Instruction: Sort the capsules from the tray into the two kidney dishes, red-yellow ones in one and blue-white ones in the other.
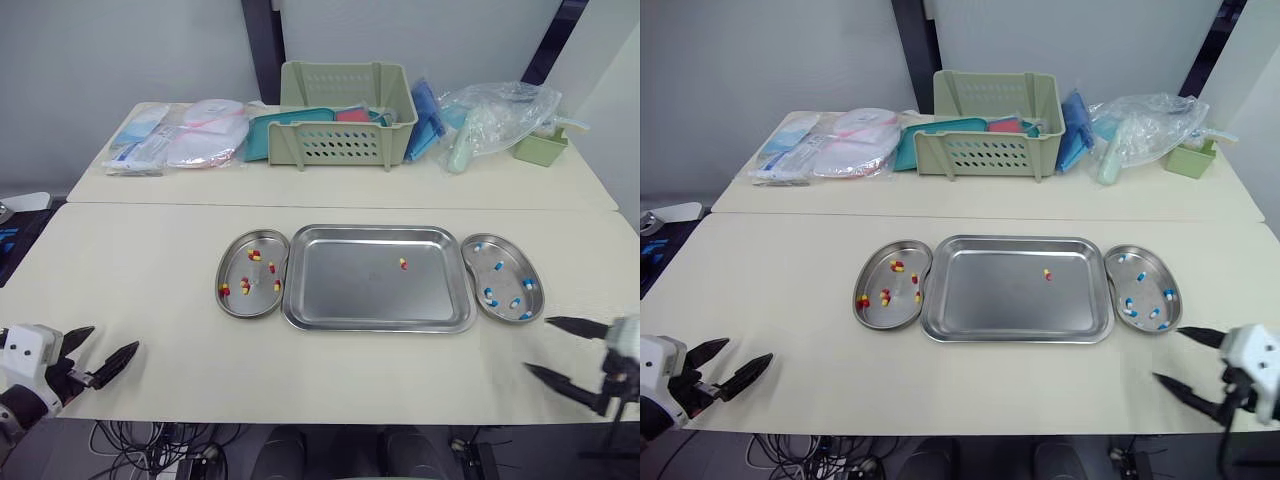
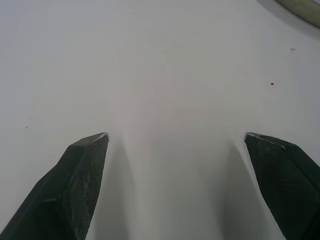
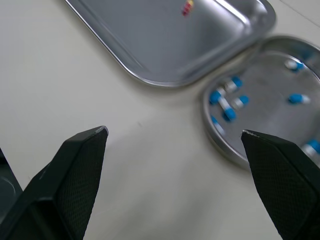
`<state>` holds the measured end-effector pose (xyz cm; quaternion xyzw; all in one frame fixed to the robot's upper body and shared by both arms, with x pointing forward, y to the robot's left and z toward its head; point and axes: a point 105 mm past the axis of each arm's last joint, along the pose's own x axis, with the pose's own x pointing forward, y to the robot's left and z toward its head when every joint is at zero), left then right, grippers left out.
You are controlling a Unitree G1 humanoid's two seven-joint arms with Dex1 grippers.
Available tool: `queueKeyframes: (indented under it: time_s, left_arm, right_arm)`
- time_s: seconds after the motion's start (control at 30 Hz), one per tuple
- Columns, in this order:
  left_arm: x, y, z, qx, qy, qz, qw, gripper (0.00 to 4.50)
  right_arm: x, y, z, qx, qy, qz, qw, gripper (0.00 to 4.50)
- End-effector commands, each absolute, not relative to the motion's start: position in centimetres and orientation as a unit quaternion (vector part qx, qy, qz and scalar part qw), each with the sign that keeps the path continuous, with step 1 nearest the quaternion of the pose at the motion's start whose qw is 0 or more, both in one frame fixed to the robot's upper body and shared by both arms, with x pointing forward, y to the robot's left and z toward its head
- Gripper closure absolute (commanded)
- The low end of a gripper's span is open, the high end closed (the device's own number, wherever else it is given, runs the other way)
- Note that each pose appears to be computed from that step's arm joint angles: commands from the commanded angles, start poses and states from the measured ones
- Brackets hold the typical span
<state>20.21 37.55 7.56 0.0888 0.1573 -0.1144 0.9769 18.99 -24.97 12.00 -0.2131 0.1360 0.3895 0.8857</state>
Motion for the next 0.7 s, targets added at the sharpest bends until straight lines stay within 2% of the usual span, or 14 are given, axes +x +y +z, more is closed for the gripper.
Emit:
queueKeyframes:
  time_s: [0.03, 0.17, 0.3, 0.47, 0.57, 0.7]
  left_arm:
    - [19.7, 37.3, 8.5, 0.095, 0.138, -0.101, 0.981, 0.00]
    - [19.3, 35.8, 8.6, 0.091, 0.135, -0.113, 0.980, 0.00]
    - [19.9, 32.1, 9.8, 0.077, 0.111, -0.161, 0.978, 0.00]
    - [20.3, 26.3, 11.1, 0.059, 0.090, -0.256, 0.961, 0.00]
    - [21.4, 20.4, 11.8, 0.035, 0.073, -0.332, 0.940, 0.00]
    - [23.2, 15.2, 12.6, 0.026, 0.055, -0.380, 0.923, 0.00]
  right_arm:
    - [20.1, -21.2, 12.5, -0.207, 0.073, 0.388, 0.895, 0.03]
    - [21.3, -19.1, 12.2, -0.189, 0.034, 0.373, 0.908, 0.03]
    - [21.7, -18.3, 11.7, -0.182, 0.021, 0.363, 0.914, 0.03]
    - [21.5, -17.9, 11.4, -0.173, 0.022, 0.361, 0.916, 0.03]
    - [21.1, -17.5, 11.2, -0.165, 0.024, 0.359, 0.918, 0.03]
    - [20.8, -17.0, 10.8, -0.160, 0.027, 0.359, 0.919, 0.03]
